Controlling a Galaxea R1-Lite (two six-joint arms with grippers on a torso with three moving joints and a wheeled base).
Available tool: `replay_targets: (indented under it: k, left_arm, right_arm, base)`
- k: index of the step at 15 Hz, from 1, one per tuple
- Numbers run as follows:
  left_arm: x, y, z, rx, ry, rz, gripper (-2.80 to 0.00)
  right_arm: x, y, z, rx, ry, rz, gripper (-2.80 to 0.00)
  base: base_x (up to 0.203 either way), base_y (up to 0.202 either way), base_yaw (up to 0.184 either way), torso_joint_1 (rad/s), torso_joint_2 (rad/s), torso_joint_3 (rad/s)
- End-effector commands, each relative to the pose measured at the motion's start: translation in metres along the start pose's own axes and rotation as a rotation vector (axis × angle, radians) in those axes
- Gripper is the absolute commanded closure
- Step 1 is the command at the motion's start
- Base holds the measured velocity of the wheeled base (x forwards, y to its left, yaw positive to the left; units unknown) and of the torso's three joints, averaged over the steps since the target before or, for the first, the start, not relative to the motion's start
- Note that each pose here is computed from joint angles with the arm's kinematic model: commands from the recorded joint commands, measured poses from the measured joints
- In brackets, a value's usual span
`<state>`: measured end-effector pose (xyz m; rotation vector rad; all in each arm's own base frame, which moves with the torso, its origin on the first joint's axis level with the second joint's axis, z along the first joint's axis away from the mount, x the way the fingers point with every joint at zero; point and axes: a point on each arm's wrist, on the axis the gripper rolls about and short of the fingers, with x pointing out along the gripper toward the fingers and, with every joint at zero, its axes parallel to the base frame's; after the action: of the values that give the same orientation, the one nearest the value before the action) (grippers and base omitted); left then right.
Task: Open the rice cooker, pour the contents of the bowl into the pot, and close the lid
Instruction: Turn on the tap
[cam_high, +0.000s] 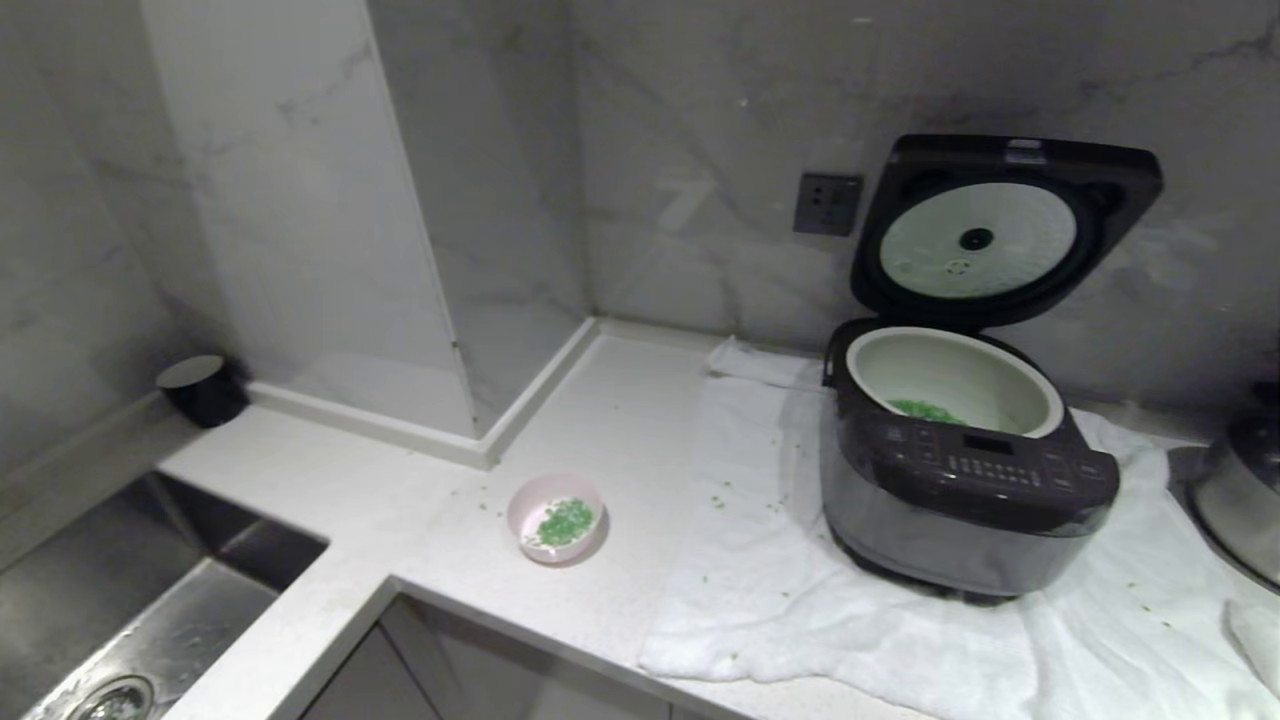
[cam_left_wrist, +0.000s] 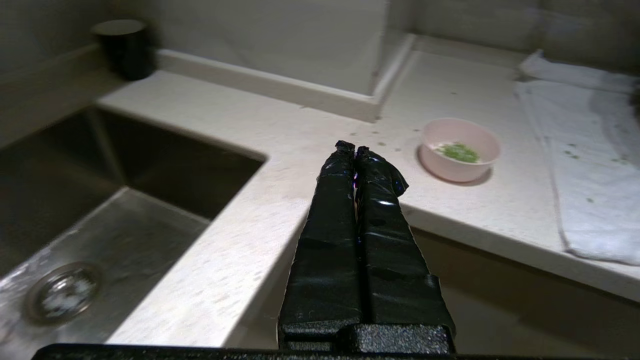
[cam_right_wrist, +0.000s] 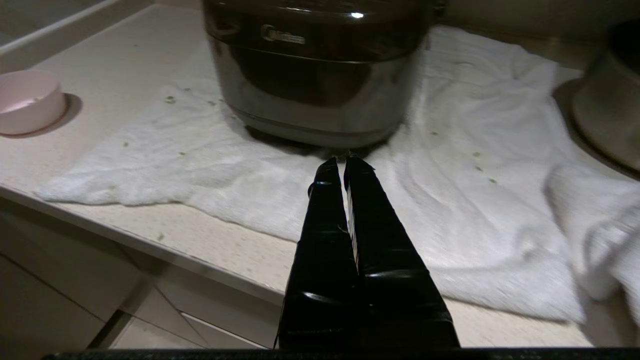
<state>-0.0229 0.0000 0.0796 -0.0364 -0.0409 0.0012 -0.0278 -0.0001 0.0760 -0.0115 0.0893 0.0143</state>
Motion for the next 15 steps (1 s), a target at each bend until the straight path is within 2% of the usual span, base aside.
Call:
replay_targets:
  k: [1,10,15]
  left_arm:
    - [0.0010,0.0001,-0.0042,0.000,0.015,0.001,0.00]
    - [0.0010,0.0001,-0.0042,0.000,0.015,0.000,0.00]
    - [0.0010,0.0002,-0.0042,0.000,0.015,0.002,0.00]
  right_arm:
    - [0.0000,0.0000,0.0000,-0.001,0.001,0.000,0.00]
    - [0.0000,0.0000,0.0000,0.004,0.001,0.000,0.00]
    - [0.0000,-0.0002,0.0000,0.011,0.001,-0.006,0.00]
  base:
    - [0.009,-0.005,0.166,0.002,0.00,0.000]
    - [0.000,-0.008,0.167,0.004,0.00,0.003]
    - [-0.001,0.000,0.015,0.000,0.00,0.001]
